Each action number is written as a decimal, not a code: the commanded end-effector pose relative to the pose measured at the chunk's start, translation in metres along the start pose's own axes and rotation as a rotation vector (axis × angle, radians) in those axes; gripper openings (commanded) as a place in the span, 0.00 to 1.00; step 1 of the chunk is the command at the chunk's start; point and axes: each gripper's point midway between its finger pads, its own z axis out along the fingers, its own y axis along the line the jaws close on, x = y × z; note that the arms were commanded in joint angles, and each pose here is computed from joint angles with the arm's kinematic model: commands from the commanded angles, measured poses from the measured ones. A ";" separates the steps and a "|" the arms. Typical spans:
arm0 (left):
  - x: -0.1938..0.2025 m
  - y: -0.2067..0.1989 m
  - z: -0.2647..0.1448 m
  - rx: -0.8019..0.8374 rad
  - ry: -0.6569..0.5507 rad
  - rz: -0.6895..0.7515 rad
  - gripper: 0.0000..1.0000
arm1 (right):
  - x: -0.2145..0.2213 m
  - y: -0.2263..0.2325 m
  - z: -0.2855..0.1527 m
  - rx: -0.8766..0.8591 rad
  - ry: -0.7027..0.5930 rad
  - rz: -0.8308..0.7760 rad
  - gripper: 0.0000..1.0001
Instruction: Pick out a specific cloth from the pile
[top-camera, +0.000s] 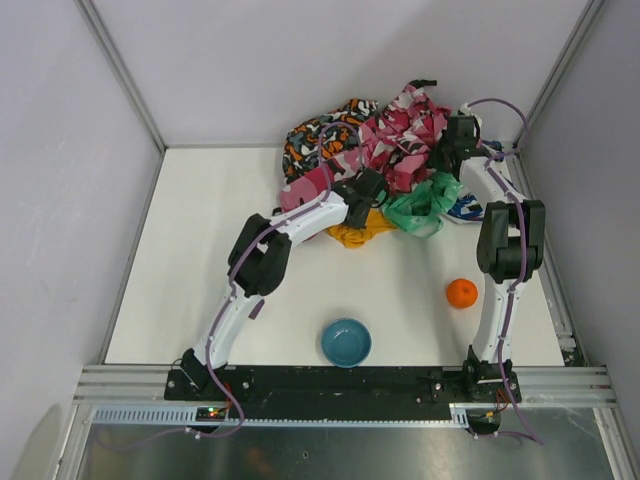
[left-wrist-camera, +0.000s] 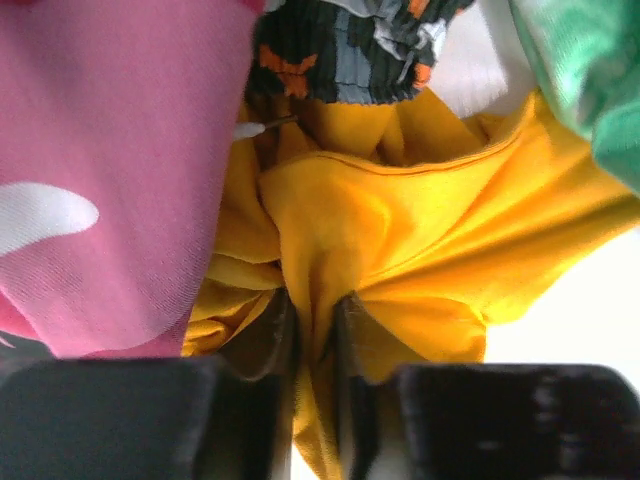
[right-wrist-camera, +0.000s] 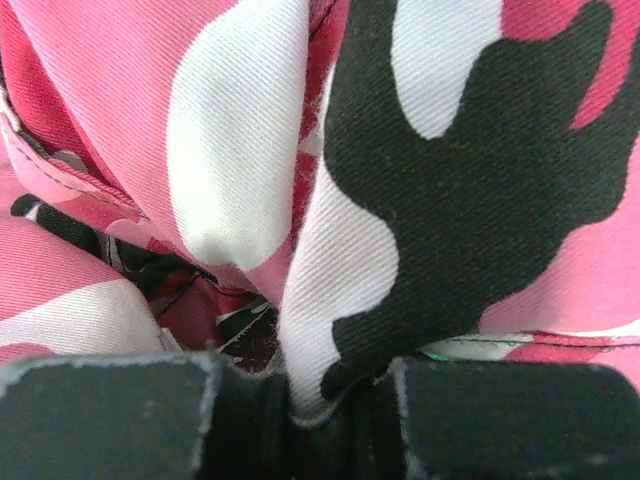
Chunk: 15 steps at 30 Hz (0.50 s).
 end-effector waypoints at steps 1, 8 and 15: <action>-0.017 0.012 -0.024 -0.034 -0.020 0.060 0.06 | 0.033 -0.009 -0.006 0.039 0.101 -0.029 0.06; -0.132 -0.020 -0.225 0.422 -0.398 0.130 0.01 | 0.033 -0.018 -0.003 0.132 0.091 -0.117 0.10; -0.180 0.004 -0.432 0.638 -0.829 0.214 0.01 | 0.031 -0.019 0.000 0.163 0.105 -0.116 0.14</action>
